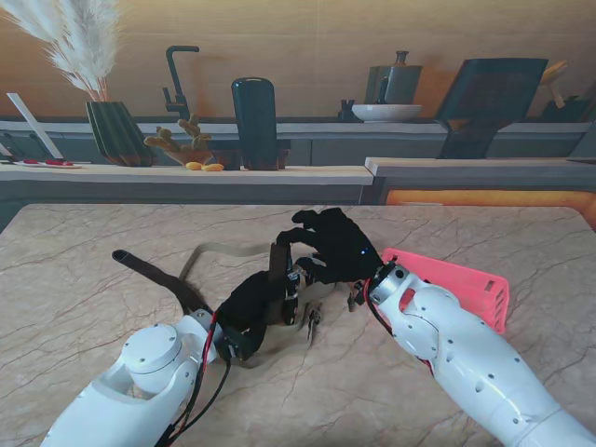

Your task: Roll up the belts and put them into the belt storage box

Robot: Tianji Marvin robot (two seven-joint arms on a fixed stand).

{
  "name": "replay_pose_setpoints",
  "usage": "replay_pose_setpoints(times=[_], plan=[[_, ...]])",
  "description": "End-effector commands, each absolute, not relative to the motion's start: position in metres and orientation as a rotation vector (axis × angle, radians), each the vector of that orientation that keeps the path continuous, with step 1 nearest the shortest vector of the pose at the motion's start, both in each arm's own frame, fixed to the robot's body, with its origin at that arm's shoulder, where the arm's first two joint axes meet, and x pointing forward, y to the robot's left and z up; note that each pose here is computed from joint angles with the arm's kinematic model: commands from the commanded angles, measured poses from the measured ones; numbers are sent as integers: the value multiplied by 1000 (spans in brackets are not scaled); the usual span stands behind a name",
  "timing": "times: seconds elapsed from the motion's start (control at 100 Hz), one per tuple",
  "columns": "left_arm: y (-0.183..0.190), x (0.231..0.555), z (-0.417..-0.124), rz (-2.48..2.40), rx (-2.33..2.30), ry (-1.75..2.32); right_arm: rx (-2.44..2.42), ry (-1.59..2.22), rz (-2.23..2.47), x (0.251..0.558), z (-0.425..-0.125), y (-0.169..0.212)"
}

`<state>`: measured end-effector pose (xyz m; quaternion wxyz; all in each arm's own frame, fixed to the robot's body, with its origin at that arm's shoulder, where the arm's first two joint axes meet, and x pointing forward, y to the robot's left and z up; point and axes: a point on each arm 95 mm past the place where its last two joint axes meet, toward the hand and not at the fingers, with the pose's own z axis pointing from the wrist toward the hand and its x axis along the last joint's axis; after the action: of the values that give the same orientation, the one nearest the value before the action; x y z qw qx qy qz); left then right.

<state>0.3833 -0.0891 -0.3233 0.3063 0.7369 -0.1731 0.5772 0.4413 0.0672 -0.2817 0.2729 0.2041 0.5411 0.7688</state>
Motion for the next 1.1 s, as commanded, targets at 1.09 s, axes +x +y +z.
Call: replay_pose_setpoints(times=[1.09], plan=[[-80, 383, -321, 1826, 1984, -560, 427, 1384, 2088, 435, -272, 76]])
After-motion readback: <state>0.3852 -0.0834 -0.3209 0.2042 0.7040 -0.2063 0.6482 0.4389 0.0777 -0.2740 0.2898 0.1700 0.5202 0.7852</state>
